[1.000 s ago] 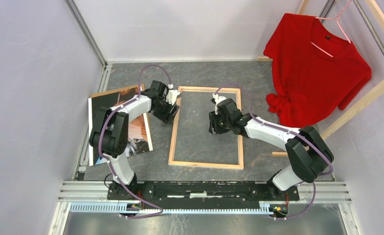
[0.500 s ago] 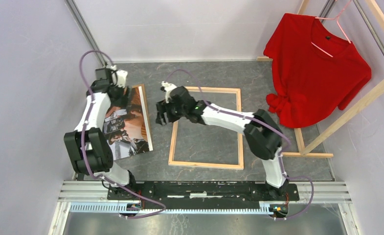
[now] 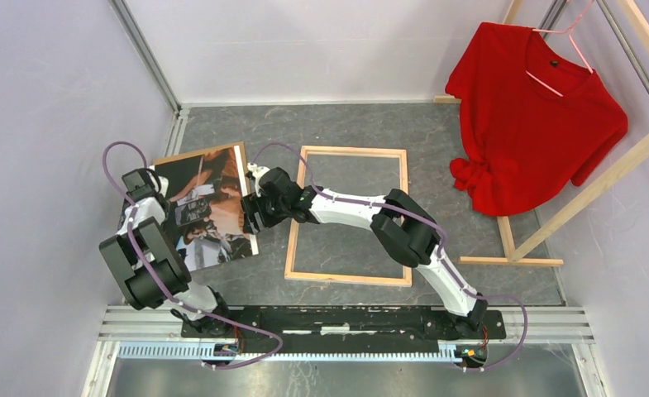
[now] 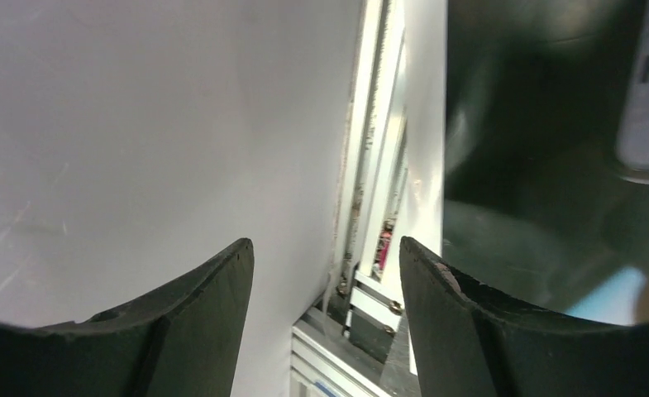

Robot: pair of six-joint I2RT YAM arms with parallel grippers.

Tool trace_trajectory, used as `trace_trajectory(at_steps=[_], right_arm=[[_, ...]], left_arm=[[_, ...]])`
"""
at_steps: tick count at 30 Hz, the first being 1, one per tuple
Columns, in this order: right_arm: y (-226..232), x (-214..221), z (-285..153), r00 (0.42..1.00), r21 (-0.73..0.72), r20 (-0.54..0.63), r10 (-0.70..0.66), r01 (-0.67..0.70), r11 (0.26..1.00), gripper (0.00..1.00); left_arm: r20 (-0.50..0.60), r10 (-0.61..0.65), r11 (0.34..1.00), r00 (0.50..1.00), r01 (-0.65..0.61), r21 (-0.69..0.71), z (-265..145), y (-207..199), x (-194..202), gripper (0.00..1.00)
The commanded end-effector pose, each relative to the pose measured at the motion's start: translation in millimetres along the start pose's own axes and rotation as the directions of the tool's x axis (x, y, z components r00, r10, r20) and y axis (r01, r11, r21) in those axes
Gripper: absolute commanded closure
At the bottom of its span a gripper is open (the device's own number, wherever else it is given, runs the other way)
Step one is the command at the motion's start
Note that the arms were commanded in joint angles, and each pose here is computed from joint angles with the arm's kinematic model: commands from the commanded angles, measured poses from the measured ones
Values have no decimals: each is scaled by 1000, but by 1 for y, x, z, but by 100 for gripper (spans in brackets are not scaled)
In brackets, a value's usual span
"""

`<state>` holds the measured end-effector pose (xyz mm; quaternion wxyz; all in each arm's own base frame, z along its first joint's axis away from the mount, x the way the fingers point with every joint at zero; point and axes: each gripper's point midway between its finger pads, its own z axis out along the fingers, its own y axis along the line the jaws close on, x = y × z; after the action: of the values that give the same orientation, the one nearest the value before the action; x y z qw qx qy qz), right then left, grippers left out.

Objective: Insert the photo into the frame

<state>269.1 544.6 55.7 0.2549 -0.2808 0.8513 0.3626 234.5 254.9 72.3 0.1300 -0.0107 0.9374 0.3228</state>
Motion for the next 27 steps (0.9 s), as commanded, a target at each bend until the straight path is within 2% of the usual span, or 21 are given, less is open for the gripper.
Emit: trace_trajectory(at_steps=[1, 6, 13, 18, 27], right_arm=[[-1, -14, 2, 999, 7, 53, 5, -5, 1000, 20], [-11, -14, 11, 998, 39, 60, 16, -18, 999, 19], [-27, -2, 16, 998, 78, 42, 43, -46, 996, 17], [-35, 18, 14, 997, 92, 12, 70, -71, 993, 17], [-41, 52, -7, 993, 94, -31, 117, -114, 989, 17]], left_arm=[[39, 17, 980, 999, -9, -198, 10, 37, -16, 30], [22, -5, 983, 1000, 9, -185, 31, 28, -22, 32], [49, 5, 998, 999, -2, -69, 40, -10, -36, 32], [96, 23, 1000, 995, -25, 14, 28, -41, -51, 32], [134, 90, 993, 987, -100, 70, 12, -85, -60, 32]])
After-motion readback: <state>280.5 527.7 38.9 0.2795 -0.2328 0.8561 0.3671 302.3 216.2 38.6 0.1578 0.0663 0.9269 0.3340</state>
